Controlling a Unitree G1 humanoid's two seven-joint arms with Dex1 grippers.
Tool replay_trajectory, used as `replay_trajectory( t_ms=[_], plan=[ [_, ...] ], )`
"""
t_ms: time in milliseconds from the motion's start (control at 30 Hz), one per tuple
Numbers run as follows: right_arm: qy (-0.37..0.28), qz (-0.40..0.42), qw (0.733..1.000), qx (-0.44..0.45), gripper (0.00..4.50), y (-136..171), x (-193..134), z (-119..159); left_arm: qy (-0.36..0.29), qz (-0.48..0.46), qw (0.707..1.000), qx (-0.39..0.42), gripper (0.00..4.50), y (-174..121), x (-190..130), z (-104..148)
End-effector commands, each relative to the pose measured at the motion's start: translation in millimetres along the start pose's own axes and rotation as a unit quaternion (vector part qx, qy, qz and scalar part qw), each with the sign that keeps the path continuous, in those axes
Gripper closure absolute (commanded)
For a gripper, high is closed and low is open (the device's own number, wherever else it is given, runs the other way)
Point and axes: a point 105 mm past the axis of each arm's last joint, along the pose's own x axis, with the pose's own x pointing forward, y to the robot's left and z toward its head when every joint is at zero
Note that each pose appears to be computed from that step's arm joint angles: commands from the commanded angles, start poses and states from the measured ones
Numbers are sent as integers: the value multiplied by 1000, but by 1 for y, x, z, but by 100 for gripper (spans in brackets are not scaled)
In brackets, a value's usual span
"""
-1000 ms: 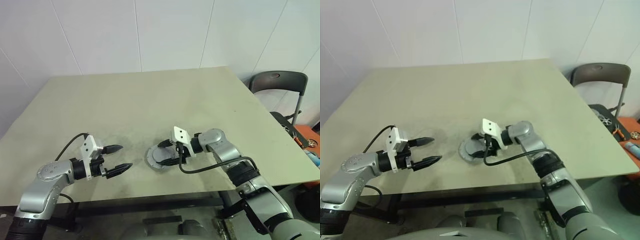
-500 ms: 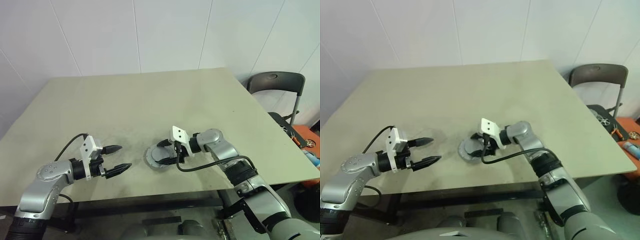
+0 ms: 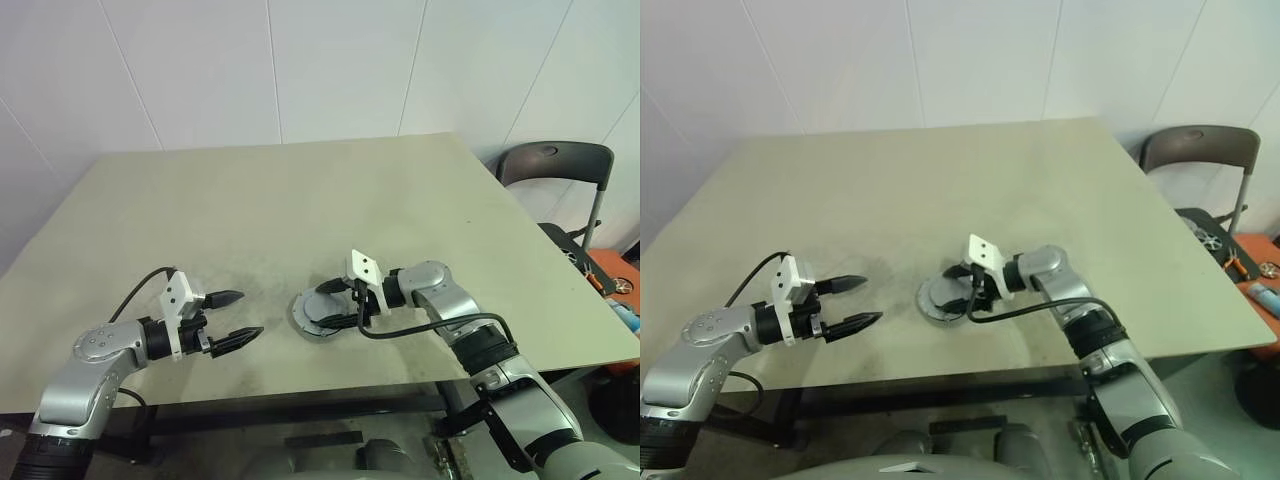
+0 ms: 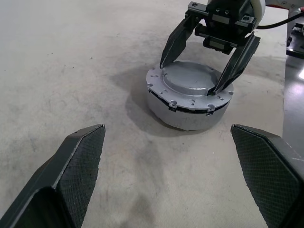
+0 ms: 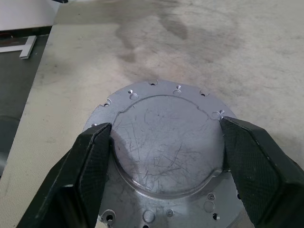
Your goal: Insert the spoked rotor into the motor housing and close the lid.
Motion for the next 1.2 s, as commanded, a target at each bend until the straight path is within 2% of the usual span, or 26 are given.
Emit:
replay_trajectory(
  t_ms=[33,733,967,1200],
  plan=[
    [9,-6,1000,-11,124,-2,-3,1,-11,0,1000,21,0,3,-2,11],
    [92,27,995,-13,124,9,-4,-39,-13,1,1000,20,0,0,-1,10],
    [90,-3,996,4,124,0,-1,-38,-13,0,1000,21,0,1,-1,11],
    [107,-20,993,51,124,-1,0,-52,-14,0,1000,22,0,0,-1,13]
  ],
)
